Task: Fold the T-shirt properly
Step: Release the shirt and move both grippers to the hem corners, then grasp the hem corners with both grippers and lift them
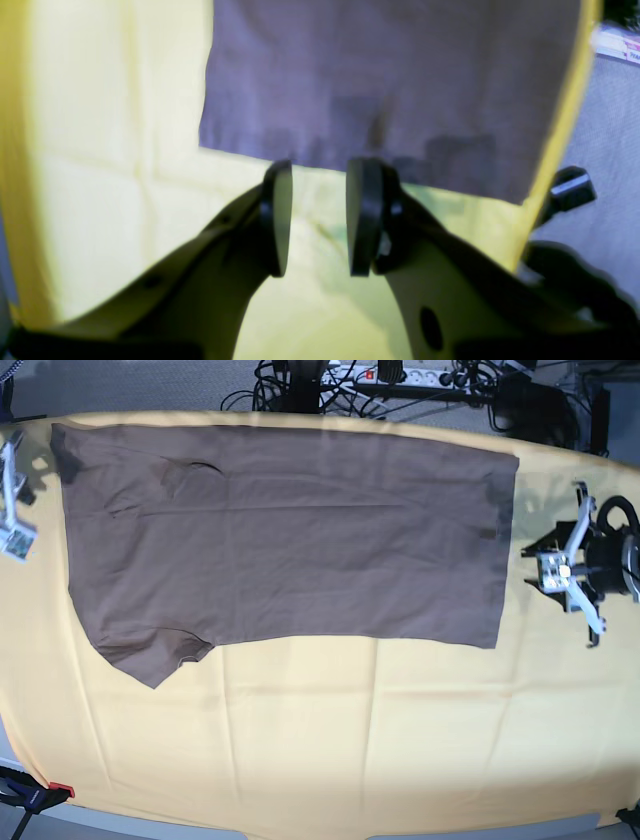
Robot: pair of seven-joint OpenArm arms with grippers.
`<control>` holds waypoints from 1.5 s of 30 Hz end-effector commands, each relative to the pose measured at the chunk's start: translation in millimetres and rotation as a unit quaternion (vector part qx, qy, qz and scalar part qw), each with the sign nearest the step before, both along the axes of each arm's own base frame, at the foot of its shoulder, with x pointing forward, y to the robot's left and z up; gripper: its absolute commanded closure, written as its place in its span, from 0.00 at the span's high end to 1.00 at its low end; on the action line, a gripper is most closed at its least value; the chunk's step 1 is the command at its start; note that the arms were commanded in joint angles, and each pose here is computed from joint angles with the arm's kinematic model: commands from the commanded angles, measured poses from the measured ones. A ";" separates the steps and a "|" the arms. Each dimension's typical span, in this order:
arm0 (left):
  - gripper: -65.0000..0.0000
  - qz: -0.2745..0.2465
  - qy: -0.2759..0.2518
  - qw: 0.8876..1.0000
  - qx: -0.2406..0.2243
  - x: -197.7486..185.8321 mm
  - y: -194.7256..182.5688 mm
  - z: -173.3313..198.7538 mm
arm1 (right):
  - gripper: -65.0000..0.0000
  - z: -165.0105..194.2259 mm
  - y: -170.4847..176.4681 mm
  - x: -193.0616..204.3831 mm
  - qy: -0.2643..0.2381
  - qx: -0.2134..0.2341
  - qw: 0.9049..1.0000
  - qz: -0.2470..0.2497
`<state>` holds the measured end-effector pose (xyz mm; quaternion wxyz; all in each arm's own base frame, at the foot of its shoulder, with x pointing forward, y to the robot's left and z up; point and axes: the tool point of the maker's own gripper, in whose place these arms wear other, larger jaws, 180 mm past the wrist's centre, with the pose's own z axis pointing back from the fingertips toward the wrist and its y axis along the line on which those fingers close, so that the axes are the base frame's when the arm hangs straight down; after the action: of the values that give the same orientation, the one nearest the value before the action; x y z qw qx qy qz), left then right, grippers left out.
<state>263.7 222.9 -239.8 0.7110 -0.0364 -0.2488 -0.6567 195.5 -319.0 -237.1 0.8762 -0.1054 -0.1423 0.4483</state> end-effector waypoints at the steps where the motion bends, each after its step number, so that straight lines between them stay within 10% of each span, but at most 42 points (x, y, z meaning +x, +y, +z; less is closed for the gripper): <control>1: 0.31 0.026 -0.017 0.999 -0.011 15.8 8.5 11.0 | 0.39 17.2 -2.4 12.7 -0.034 -0.003 0.999 -0.001; 6: 0.44 0.165 -0.001 0.978 -0.126 75.7 32.6 6.3 | 0.39 36.1 -13.8 25.3 -0.077 0.002 0.997 -0.023; 15: 0.51 0.373 0.043 0.882 -0.284 149.0 68.0 -40.5 | 0.39 29.7 -29.3 32.0 -0.083 0.035 0.994 -0.054; 32: 0.42 0.348 0.237 0.880 -0.217 101.5 -13.8 -130.7 | 0.39 30.3 -17.1 41.0 -0.123 0.087 0.987 -0.052; 38: 0.01 0.345 0.228 0.879 -0.236 114.5 -17.5 -114.8 | 0.39 25.9 1.9 43.6 -0.175 0.155 0.971 -0.044; 45: 0.00 0.337 0.193 0.881 -0.270 140.7 -21.5 -85.4 | 0.39 50.9 2.6 71.2 -0.316 0.159 0.935 -0.027</control>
<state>388.0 198.8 -347.8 0.8952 -0.2668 -0.2385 -0.2655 261.3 -318.8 -198.9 0.8160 -0.1006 -0.4634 0.3306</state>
